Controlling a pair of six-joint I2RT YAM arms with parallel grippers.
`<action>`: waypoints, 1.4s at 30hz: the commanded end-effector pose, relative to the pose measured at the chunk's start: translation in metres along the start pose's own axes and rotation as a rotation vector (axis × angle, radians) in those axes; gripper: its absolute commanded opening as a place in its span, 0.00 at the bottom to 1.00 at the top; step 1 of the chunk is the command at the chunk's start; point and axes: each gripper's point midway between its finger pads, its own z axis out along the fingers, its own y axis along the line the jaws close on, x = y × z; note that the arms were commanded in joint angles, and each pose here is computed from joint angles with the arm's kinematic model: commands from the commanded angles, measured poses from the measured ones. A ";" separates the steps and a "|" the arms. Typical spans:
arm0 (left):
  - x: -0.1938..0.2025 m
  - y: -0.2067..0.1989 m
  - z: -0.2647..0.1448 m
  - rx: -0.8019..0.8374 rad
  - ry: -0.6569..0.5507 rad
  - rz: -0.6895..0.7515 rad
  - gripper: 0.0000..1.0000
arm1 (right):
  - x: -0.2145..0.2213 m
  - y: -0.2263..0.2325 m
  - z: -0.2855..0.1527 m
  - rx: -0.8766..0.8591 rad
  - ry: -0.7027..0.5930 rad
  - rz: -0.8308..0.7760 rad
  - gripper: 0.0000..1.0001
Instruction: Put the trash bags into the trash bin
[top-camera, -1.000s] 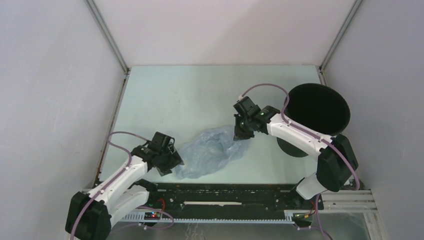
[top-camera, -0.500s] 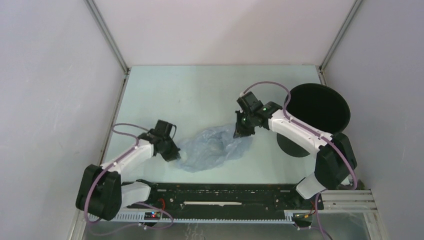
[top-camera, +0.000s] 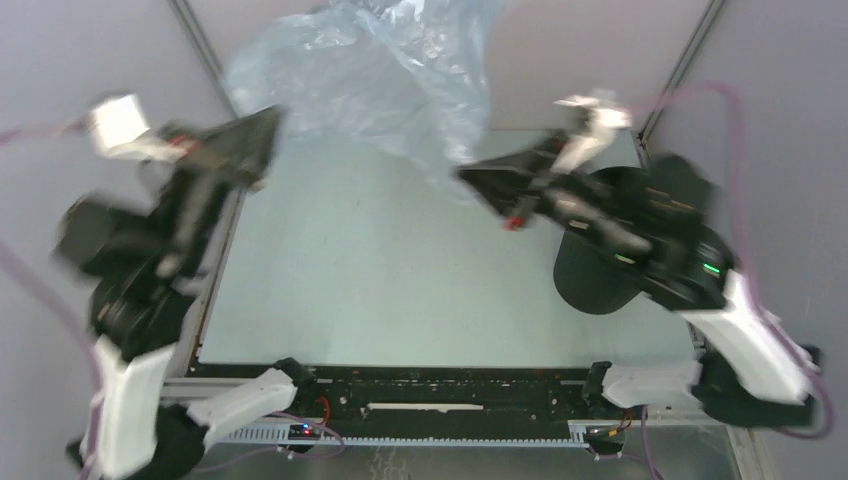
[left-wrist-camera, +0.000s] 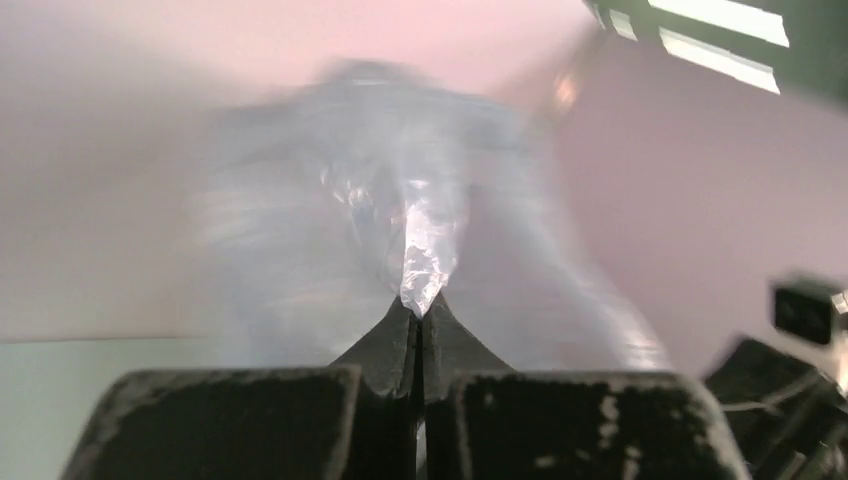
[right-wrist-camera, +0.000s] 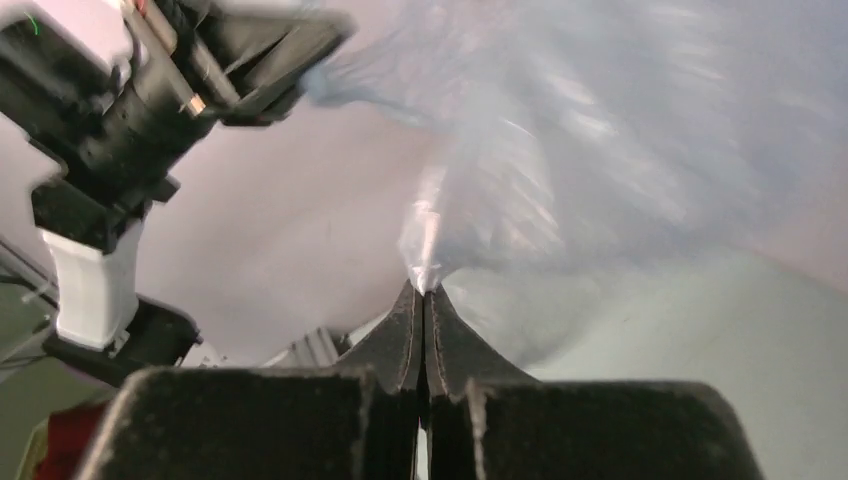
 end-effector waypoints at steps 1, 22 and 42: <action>0.075 0.125 -0.043 -0.464 0.069 0.056 0.00 | 0.033 -0.071 -0.025 0.197 -0.122 -0.045 0.00; 0.112 0.120 0.000 -0.321 0.326 -0.224 0.00 | 0.123 -0.123 0.027 0.269 0.454 0.198 0.00; 0.328 0.210 -0.112 -0.511 0.698 -0.297 0.00 | 0.334 -0.150 -0.043 0.314 0.832 0.303 0.00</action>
